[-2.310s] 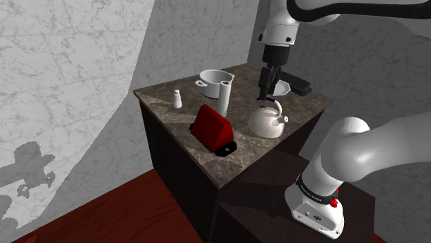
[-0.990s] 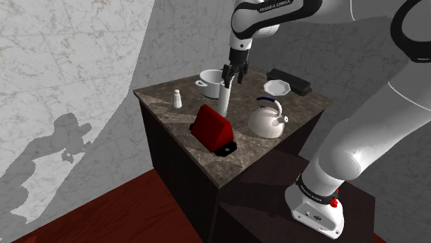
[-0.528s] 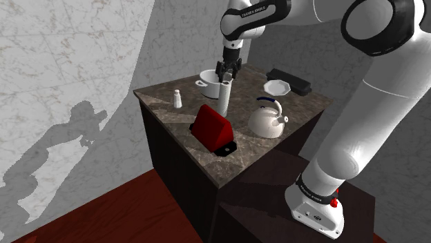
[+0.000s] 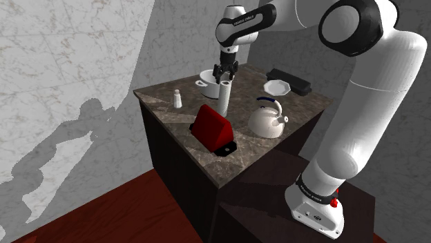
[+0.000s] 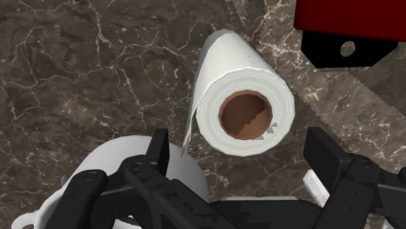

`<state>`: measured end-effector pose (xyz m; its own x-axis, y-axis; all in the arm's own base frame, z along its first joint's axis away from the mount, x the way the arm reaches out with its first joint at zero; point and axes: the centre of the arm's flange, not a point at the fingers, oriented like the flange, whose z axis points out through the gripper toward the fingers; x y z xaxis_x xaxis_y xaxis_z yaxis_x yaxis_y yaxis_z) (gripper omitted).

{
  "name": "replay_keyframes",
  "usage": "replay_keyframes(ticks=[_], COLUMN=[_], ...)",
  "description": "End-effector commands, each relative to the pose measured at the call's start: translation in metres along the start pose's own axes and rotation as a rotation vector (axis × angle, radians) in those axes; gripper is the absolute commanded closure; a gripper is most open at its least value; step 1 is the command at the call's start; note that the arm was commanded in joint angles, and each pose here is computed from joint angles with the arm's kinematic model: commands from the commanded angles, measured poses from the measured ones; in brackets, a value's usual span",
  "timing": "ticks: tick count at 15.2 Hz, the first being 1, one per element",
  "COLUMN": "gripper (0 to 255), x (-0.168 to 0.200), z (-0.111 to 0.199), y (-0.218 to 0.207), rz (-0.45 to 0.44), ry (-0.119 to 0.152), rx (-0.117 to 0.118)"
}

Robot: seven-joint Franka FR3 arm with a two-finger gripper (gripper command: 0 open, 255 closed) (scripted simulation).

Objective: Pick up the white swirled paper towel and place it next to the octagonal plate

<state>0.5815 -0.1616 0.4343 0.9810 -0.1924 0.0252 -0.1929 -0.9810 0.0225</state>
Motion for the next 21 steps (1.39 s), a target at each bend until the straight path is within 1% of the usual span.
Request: replay_keyframes(ticks=[1,3,10,11,20,21], gripper=[0,0,0,255,255,255], x=[0.0009,0.0009,0.0009,0.0009,0.0009,0.001], z=[0.0106,0.019,0.019,0.019,0.019,0.0137], y=[0.0013,0.0013,0.0013,0.0013,0.0013,0.0014], rz=[0.0,0.0,0.0,0.0,0.0,0.0], ry=[0.001,0.001,0.001,0.001,0.001,0.001], rx=[0.0,0.0,0.0,0.0,0.0,0.0])
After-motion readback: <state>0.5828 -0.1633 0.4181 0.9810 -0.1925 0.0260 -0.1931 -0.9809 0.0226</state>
